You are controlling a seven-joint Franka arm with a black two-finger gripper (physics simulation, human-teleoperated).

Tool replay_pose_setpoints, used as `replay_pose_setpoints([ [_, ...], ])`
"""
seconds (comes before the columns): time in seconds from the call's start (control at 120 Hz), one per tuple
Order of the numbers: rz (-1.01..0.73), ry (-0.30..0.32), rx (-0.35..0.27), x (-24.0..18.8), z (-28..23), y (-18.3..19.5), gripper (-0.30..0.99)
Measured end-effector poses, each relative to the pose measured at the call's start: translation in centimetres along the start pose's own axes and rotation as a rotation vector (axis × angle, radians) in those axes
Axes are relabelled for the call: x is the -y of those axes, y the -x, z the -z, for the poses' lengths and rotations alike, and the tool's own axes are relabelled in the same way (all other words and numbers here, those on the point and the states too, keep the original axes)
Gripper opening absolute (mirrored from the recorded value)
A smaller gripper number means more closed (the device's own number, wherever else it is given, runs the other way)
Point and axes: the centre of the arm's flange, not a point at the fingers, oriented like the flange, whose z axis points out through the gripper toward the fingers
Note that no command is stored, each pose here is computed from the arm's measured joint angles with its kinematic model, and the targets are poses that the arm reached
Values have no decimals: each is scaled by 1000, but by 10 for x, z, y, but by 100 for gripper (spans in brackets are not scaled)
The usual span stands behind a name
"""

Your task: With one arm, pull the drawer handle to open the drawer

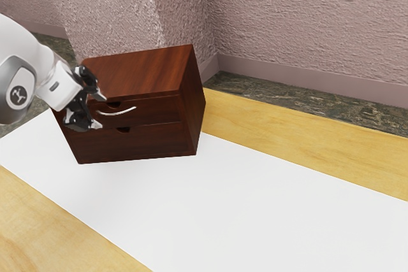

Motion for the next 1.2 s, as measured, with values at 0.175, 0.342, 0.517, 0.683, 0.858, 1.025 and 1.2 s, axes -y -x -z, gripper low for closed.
replay_pose_setpoints([
  [0.175, 0, 26, -2, -10, -14, -10, 41],
  [0.342, 17, 28, 14, -6, -30, -14, 38],
  [0.517, 40, 15, 37, -2, -33, -5, 36],
  [0.683, 50, 1, 57, 11, -45, -4, 36],
  [0.858, 56, -14, 69, 23, -54, -6, 36],
  [1.025, 56, -22, 72, 26, -61, -7, 35],
  [1.2, 59, -26, 72, 26, -63, -7, 30],
])
